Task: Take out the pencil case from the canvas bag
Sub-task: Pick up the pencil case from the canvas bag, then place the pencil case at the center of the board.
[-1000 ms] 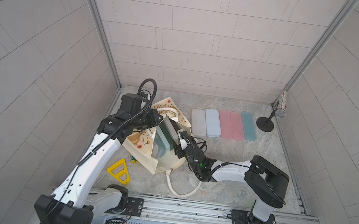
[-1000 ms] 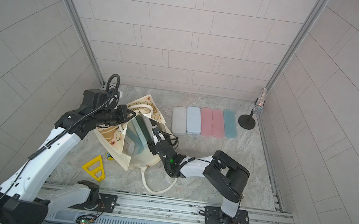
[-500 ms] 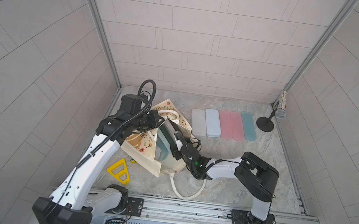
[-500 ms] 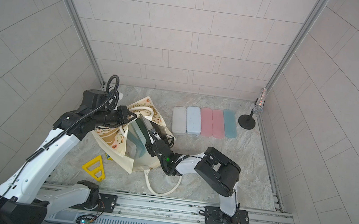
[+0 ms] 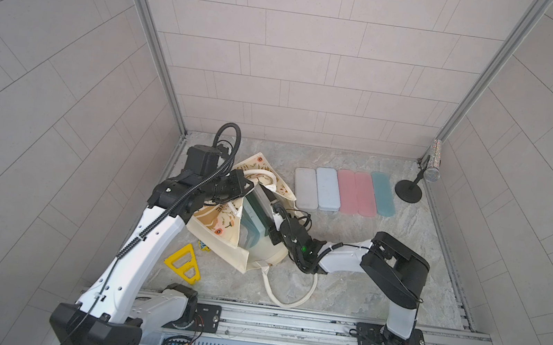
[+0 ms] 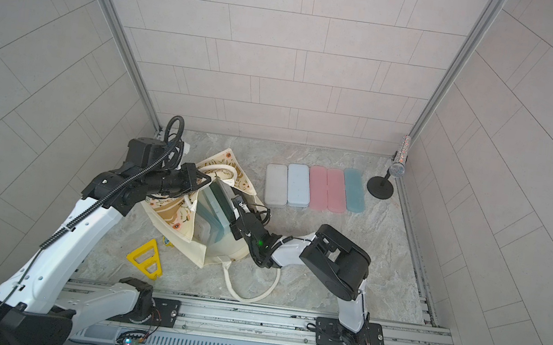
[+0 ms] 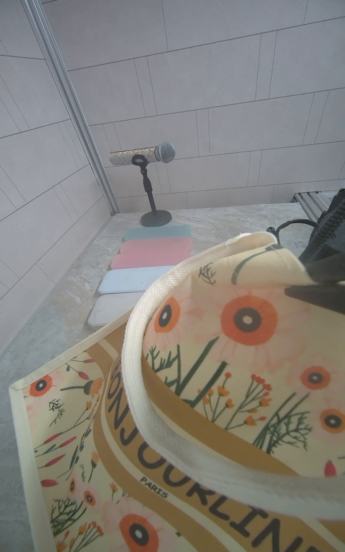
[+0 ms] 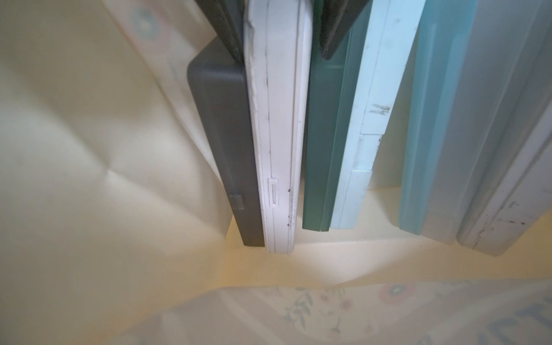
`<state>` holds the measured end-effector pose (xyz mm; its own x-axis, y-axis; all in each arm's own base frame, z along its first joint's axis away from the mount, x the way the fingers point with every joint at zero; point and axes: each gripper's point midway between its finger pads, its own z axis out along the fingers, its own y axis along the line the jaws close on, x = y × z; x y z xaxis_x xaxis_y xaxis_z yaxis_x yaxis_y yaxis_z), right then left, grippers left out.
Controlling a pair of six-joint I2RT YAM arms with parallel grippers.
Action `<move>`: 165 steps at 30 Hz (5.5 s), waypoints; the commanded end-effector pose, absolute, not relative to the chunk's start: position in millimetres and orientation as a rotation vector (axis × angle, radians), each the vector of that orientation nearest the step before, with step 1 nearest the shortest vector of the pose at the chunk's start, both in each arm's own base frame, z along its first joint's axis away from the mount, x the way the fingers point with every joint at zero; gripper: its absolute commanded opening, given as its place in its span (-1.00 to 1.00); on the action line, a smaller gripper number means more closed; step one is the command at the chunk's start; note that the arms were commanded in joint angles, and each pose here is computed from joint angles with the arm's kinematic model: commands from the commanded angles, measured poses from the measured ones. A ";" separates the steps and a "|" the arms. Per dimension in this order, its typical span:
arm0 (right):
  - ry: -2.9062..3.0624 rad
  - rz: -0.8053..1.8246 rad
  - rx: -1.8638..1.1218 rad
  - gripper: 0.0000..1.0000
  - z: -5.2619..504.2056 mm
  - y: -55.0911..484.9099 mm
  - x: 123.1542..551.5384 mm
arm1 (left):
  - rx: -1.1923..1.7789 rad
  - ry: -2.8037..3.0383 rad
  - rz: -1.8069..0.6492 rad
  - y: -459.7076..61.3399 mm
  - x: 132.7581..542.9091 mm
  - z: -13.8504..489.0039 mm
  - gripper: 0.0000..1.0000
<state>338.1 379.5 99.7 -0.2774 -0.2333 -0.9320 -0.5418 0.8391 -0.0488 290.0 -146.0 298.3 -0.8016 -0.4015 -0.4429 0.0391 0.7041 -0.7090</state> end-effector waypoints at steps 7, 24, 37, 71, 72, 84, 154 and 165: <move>1.860 0.347 -0.588 -0.28 121.0 361.1 321.3 | -0.190 2.213 -1.046 -153.7 290.5 334.5 -1.00; 1.889 0.281 -0.636 0.27 104.3 364.2 320.8 | -0.201 2.210 -1.057 -154.3 290.9 332.5 -1.00; 1.891 0.291 -0.663 -0.23 114.7 363.6 321.5 | -0.193 2.216 -1.042 -154.5 294.8 328.2 -1.00; 1.918 0.138 -0.346 -0.62 208.5 171.2 236.8 | -0.053 2.210 -0.582 -104.3 317.0 331.9 -1.00; 1.931 0.104 -0.328 -0.62 205.5 162.6 237.1 | -0.052 2.213 -0.548 -99.2 315.7 331.2 -1.00; 2.138 -0.229 -0.063 -0.66 156.0 69.0 235.0 | -0.073 2.201 -0.446 -78.3 320.5 334.4 -1.00; 2.725 -0.273 -0.511 0.26 39.8 143.8 260.7 | -0.014 2.058 -0.485 -78.9 295.8 377.2 -1.00; 2.738 -0.370 -0.190 0.11 42.1 93.2 267.7 | -0.001 2.079 -0.532 -86.8 299.5 372.5 -1.00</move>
